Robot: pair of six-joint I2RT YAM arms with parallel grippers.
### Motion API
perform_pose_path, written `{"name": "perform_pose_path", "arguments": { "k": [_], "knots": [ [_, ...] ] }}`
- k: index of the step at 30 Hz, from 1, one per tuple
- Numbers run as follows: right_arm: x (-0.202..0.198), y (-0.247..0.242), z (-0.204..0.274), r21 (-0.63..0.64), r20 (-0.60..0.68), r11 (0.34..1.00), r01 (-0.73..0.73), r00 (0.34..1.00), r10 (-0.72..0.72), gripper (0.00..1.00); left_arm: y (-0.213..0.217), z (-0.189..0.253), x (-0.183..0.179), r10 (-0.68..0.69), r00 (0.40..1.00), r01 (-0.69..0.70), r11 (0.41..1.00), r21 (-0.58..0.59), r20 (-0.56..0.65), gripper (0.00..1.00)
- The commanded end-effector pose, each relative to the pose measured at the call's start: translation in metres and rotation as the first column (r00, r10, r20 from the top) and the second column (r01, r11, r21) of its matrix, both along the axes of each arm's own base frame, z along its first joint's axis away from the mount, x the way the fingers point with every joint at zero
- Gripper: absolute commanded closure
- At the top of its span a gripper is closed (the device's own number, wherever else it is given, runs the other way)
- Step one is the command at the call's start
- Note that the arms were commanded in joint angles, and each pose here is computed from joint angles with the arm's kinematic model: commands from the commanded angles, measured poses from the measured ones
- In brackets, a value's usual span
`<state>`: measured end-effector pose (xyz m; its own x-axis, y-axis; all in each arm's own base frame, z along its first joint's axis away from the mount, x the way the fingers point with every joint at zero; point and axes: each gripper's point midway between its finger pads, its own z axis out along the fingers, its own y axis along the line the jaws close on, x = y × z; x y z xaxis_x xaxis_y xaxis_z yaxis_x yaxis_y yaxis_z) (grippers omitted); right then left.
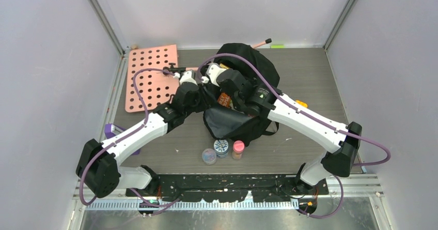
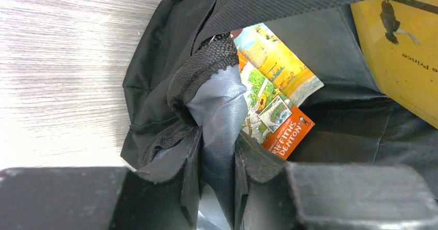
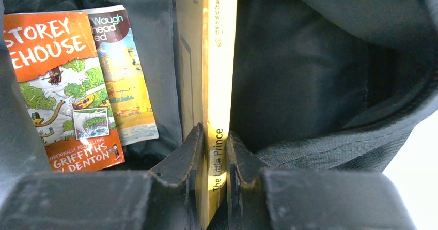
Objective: Pack the student bag
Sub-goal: Place the book in the student bag.
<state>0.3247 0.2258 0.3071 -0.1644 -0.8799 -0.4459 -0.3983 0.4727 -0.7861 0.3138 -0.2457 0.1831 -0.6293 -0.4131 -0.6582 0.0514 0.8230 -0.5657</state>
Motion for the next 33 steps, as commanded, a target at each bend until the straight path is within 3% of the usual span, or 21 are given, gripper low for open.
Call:
{"name": "perform_pose_path", "arguments": {
  "k": [1,4,11,18,21,22,23,26,33],
  "knots": [
    [0.002,-0.041,0.034,-0.093,0.094,0.982,0.165,0.983,-0.156,1.0,0.009,0.037,0.017,0.022,0.987,-0.024,1.0,0.014,0.157,0.63],
    [0.001,-0.041,0.034,-0.065,0.09,0.984,0.168,0.983,-0.162,1.0,0.02,0.05,0.024,0.002,0.972,-0.026,0.995,0.1,0.235,0.39],
    [0.003,-0.041,0.024,-0.066,0.054,0.983,0.171,0.984,-0.168,0.99,0.03,0.077,0.048,-0.076,0.937,0.022,0.987,0.158,0.341,0.16],
    [0.01,-0.043,0.014,-0.078,0.035,0.977,0.2,0.98,-0.198,1.0,-0.001,0.091,0.075,-0.198,0.861,0.121,0.975,0.188,0.469,0.1],
    [0.013,-0.045,0.012,-0.093,0.034,0.972,0.215,0.977,-0.213,1.0,-0.013,0.086,0.084,-0.244,0.846,0.16,0.964,0.211,0.475,0.21],
    [0.014,-0.046,0.013,-0.095,0.036,0.971,0.218,0.976,-0.216,1.0,-0.015,0.086,0.087,-0.249,0.84,0.162,0.963,0.215,0.482,0.3],
    [0.016,-0.047,0.012,-0.102,0.038,0.969,0.227,0.974,-0.224,1.0,-0.021,0.086,0.086,-0.273,0.829,0.189,0.958,0.215,0.489,0.43],
    [0.019,-0.051,0.014,-0.096,0.045,0.963,0.251,0.968,-0.247,1.0,-0.018,0.087,0.087,-0.262,0.826,0.174,0.961,0.217,0.499,0.98],
    [0.029,-0.066,0.009,-0.107,0.025,0.946,0.306,0.952,-0.305,1.0,0.011,0.096,0.077,-0.142,0.836,0.053,0.982,0.18,0.531,1.0]
  ]
}}
